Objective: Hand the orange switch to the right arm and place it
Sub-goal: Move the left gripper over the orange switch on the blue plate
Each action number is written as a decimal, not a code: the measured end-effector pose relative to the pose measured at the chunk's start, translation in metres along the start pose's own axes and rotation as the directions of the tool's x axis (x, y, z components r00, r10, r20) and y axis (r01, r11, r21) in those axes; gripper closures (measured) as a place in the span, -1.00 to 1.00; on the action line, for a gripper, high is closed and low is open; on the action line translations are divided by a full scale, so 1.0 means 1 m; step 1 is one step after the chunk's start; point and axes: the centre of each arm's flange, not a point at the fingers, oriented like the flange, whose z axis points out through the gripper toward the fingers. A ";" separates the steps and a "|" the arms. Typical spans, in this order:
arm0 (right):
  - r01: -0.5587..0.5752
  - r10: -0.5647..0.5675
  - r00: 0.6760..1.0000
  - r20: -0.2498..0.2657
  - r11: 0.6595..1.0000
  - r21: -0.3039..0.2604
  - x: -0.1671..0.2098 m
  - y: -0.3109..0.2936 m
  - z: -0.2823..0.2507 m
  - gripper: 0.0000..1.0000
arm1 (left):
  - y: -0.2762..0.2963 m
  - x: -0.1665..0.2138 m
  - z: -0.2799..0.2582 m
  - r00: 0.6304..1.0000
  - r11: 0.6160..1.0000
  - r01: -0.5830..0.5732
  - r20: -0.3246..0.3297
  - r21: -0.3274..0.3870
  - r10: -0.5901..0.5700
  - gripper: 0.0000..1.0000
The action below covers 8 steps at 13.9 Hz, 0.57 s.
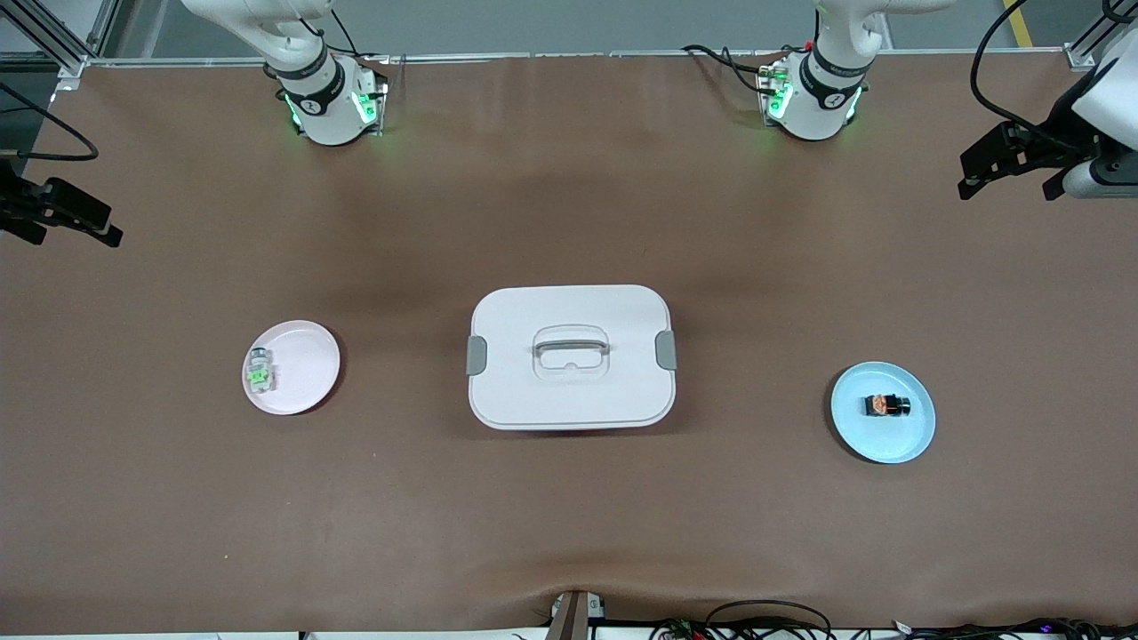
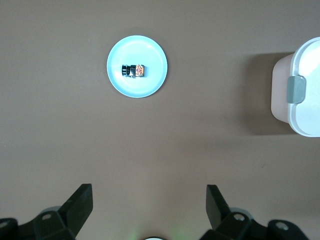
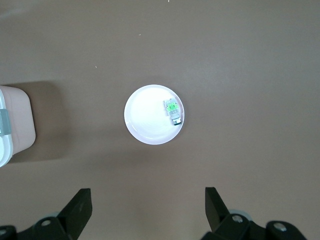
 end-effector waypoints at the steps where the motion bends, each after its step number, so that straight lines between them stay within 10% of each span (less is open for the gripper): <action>1: 0.000 0.000 1.000 0.000 1.000 0.000 0.000 0.000 0.000 -1.00 | -0.001 0.000 0.000 1.000 1.000 0.001 0.000 0.000 -0.001 -1.00; 8: -0.001 0.001 1.000 -0.002 1.000 0.000 0.000 0.001 0.000 -1.00 | -0.023 0.023 0.035 0.997 0.999 0.043 0.066 0.002 -0.043 -1.00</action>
